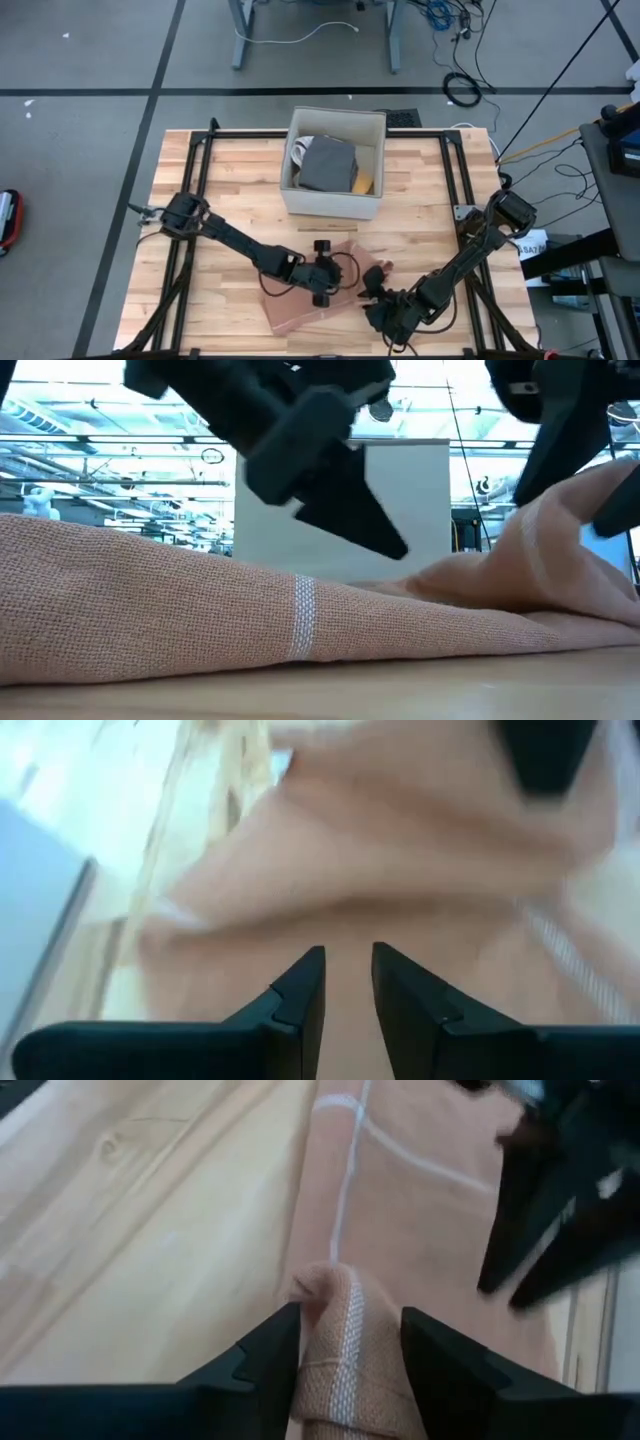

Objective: Fold towel
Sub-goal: Fold the brown towel with white checkered lines

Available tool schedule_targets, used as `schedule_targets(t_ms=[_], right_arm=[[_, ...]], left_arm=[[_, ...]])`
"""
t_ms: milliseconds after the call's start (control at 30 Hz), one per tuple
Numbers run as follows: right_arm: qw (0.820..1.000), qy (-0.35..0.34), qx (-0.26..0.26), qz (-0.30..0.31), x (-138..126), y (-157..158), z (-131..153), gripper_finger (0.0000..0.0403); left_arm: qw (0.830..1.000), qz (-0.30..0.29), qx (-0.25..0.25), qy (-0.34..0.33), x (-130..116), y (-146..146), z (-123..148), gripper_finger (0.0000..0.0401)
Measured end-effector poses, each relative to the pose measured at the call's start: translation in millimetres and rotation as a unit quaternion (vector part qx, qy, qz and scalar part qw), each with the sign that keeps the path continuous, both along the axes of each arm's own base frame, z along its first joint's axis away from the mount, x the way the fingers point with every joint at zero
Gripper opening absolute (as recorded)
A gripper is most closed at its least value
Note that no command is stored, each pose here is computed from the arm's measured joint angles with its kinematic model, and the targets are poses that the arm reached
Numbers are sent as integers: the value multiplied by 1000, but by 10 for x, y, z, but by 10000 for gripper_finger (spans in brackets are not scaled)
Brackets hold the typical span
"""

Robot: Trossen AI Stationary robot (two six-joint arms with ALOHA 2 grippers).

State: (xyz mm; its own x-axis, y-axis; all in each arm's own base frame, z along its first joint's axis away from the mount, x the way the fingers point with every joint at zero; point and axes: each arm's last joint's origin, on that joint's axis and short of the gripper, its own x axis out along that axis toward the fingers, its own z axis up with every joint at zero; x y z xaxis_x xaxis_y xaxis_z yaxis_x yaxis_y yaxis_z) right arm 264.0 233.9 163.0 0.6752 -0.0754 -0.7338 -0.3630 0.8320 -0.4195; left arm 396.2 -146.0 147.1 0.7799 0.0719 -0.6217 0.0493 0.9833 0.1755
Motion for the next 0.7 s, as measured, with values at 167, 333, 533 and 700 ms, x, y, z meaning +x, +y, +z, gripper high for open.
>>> schedule_targets(t_ms=[167, 333, 533, 700], right_arm=[[1000, 7, 15, -21, -114, -11, 115, 168], [999, 9, 20, -31, -137, -11, 124, 209], [998, 11, 0, -64, -163, -69, 98, 233], [997, 16, -1, -79, -169, -98, 85, 199]], left_arm=[[998, 29, -3, 47, -155, -39, 69, 92], [993, 63, -19, 98, -258, -50, -11, 92], [985, 102, -36, 134, -336, -53, -74, 92], [984, 107, -45, 137, -357, -84, -78, 92]])
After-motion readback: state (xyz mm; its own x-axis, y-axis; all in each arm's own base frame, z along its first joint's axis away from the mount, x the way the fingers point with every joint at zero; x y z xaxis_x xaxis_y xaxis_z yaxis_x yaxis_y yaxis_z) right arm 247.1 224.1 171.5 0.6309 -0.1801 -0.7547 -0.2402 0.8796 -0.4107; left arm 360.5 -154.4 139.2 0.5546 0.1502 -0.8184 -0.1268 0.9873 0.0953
